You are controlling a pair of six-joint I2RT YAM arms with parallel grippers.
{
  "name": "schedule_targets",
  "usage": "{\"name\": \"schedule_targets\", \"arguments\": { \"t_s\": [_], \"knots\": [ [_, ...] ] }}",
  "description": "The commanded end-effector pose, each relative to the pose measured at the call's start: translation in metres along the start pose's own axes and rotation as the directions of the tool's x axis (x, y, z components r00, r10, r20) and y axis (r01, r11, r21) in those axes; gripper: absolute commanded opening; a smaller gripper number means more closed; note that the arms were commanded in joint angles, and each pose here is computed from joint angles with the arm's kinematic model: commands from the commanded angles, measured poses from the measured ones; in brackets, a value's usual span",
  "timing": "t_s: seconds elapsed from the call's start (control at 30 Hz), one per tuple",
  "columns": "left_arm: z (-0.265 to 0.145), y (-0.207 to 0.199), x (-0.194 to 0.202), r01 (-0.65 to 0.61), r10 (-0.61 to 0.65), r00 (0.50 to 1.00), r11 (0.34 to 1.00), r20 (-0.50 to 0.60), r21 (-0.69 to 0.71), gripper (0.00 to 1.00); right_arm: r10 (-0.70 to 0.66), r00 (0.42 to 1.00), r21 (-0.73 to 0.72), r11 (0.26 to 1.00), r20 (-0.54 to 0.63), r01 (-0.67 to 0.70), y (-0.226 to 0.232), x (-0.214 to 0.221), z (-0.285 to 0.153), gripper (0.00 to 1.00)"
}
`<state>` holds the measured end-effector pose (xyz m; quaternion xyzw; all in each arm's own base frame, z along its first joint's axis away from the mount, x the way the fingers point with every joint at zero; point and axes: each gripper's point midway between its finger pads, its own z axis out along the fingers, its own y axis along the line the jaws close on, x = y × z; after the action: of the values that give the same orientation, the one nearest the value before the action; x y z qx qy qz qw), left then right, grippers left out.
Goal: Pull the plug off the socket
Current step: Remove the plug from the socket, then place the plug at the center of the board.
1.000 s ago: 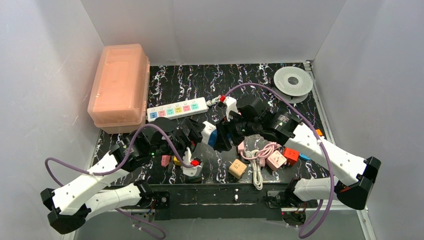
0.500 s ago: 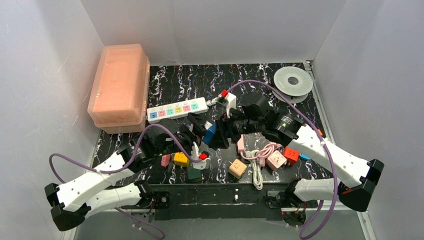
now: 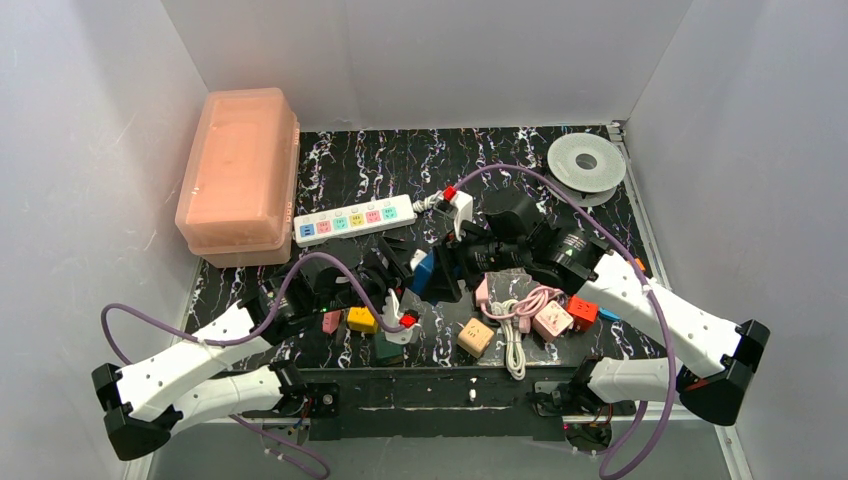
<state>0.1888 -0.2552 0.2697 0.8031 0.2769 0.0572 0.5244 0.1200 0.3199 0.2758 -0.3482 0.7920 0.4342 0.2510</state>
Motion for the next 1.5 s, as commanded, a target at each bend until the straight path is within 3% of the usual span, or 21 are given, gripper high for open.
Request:
{"name": "schedule_targets", "arguments": {
  "t_s": [0.0, 0.3, 0.53, 0.9, 1.17, 1.33, 1.47],
  "knots": [
    [-0.004, 0.019, -0.005, -0.043, 0.044, 0.999, 0.997, 0.008, -0.065, 0.0, -0.025, 1.0, -0.041, 0.999, 0.009, 0.025, 0.01, 0.005, -0.011, 0.01],
    [0.009, 0.024, 0.002, -0.077, 0.075, 0.997, 0.996, -0.033, -0.046, 0.0, 0.038, 0.997, -0.029, 0.999, -0.063, -0.04, 0.001, 0.061, -0.028, 0.01],
    [0.007, 0.007, 0.014, -0.096, 0.095, 0.992, 0.995, -0.088, -0.018, 0.0, 0.065, 0.995, -0.003, 0.998, -0.074, -0.065, -0.001, 0.082, -0.045, 0.01],
    [-0.004, -0.015, 0.068, -0.045, 0.054, 0.962, 0.998, -0.267, 0.04, 0.0, 0.102, 0.99, 0.02, 0.995, -0.099, -0.1, 0.002, 0.112, -0.077, 0.01],
    [-0.011, -0.02, 0.088, -0.004, 0.014, 0.953, 0.999, -0.302, 0.034, 0.0, 0.116, 0.989, 0.084, 0.991, -0.091, -0.108, -0.006, 0.117, -0.086, 0.01],
    [0.001, -0.033, 0.09, 0.133, -0.116, 0.944, 0.99, -0.31, 0.036, 0.0, 0.112, 0.993, 0.287, 0.953, -0.027, -0.1, -0.043, 0.085, -0.076, 0.01],
    [0.01, -0.053, 0.097, 0.384, -0.323, 0.859, 0.92, -0.397, 0.081, 0.0, 0.187, 0.973, 0.403, 0.887, 0.132, -0.225, -0.084, 0.04, -0.081, 0.01]
  ]
}}
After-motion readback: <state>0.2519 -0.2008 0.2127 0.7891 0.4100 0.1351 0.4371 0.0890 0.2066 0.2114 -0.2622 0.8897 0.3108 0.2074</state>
